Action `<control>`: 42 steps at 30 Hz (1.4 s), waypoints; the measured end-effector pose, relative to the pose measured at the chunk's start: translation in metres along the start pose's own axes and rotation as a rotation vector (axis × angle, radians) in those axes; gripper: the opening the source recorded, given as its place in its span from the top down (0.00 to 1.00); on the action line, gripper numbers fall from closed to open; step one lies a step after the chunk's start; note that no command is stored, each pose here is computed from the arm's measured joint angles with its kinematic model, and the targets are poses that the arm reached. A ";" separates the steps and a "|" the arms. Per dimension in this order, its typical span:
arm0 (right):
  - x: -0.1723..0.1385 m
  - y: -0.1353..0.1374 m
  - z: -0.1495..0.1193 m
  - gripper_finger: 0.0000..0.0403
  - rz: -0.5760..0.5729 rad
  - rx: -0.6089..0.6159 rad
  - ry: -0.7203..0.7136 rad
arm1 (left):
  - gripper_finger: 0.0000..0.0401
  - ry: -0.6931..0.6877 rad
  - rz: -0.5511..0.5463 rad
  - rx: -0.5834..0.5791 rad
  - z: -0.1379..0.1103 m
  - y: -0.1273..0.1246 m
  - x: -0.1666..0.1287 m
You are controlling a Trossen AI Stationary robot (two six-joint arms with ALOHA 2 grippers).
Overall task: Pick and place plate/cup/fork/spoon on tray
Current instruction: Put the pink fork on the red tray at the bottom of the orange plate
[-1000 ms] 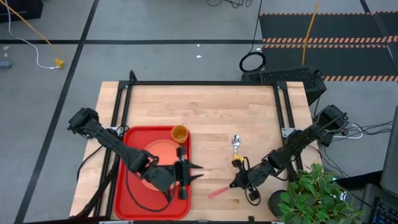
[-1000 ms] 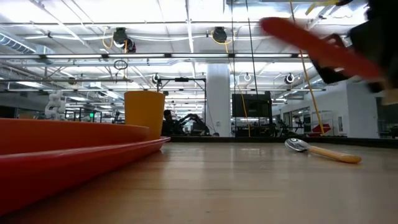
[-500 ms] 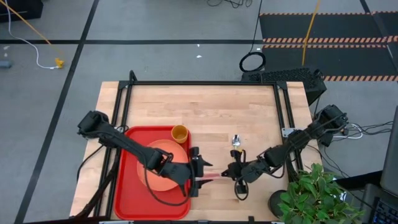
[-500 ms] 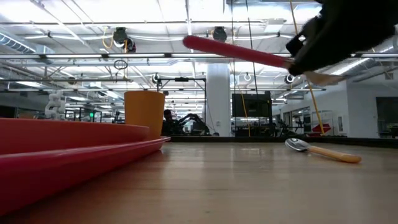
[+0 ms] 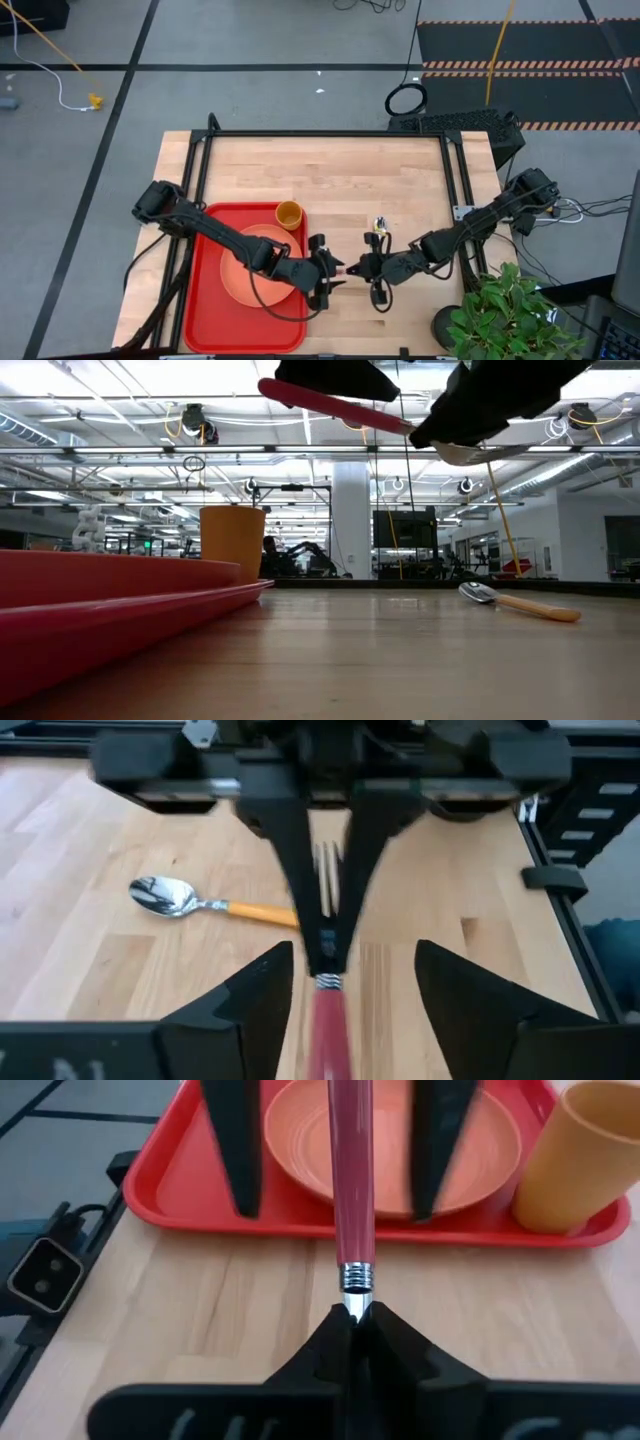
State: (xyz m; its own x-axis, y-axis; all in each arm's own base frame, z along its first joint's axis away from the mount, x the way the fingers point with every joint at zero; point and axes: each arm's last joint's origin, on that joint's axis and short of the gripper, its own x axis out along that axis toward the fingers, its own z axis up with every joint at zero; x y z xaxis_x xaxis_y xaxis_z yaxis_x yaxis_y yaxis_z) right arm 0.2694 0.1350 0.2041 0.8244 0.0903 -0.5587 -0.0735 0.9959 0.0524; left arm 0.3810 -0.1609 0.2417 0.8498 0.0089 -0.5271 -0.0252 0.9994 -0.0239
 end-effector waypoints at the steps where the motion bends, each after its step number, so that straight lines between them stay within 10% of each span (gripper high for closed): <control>1: 0.000 -0.001 0.001 0.98 -0.002 -0.006 -0.006 | 0.49 0.007 0.002 0.003 -0.001 0.000 0.000; 33: 0.002 -0.007 0.009 0.97 -0.002 -0.085 -0.066 | 0.86 0.107 0.109 0.016 -0.016 0.002 0.003; 42: -0.015 -0.001 0.019 0.73 0.082 -0.084 -0.126 | 0.86 0.148 0.014 0.025 -0.021 -0.007 0.000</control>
State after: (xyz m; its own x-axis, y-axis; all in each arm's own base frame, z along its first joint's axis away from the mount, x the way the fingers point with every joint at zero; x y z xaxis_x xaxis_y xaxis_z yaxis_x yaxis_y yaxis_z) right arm 0.2683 0.1325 0.2283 0.8773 0.1756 -0.4467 -0.1859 0.9823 0.0210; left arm 0.3707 -0.1685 0.2242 0.7627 0.0196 -0.6465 -0.0220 0.9997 0.0044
